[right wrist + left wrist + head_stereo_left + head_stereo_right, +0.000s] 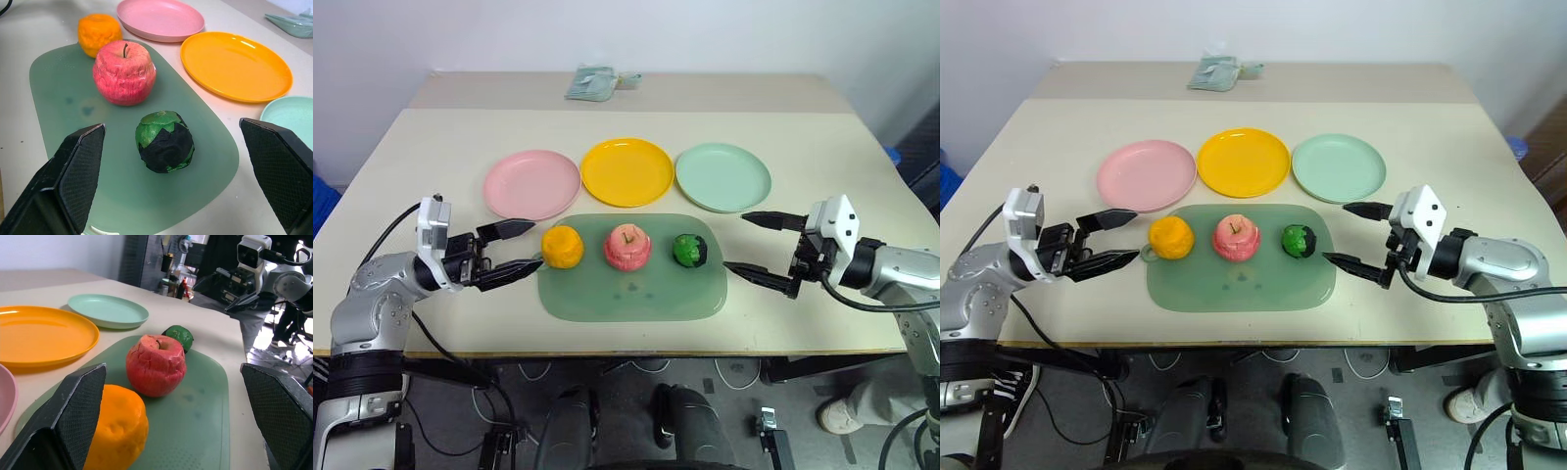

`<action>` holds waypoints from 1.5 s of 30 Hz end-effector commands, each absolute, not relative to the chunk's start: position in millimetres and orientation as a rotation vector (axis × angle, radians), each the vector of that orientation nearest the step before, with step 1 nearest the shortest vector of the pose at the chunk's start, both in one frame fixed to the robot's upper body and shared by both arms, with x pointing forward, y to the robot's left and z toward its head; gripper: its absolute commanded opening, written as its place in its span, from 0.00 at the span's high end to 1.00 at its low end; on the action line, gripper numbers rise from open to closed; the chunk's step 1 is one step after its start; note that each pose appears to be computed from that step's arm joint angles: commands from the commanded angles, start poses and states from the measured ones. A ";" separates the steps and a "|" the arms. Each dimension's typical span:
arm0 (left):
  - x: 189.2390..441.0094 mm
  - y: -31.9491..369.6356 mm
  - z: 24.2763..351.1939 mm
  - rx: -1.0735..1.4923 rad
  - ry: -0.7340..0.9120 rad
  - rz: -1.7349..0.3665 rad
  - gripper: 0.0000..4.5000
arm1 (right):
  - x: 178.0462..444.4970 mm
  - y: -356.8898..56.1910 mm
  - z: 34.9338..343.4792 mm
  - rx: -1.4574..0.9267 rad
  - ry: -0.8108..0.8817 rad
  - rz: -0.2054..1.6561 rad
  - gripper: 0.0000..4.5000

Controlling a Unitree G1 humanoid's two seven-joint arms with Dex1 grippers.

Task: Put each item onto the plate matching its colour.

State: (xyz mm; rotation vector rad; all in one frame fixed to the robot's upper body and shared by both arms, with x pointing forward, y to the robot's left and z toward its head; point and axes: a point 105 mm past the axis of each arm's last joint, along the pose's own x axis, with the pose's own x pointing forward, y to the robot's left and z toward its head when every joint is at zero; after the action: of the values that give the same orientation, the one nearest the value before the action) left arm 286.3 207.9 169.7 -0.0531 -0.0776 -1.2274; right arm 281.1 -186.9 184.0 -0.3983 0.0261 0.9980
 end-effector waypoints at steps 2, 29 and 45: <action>288.2 208.5 181.7 -0.029 -0.134 -1.233 0.00 | 277.2 -184.1 192.9 -0.423 -0.019 0.994 0.00; 323.5 204.8 179.7 0.067 -0.072 -1.210 0.00 | 255.3 -113.6 230.0 -0.349 -0.197 1.135 0.00; 343.2 180.5 149.7 0.184 0.024 -1.238 0.00 | 240.0 -107.3 219.6 -0.336 -0.167 1.145 0.00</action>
State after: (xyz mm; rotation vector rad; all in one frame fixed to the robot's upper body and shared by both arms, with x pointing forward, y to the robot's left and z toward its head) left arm 341.3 182.4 140.8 0.1447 0.0539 -1.2316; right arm 245.6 -110.9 210.0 -0.3059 -0.1089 1.1386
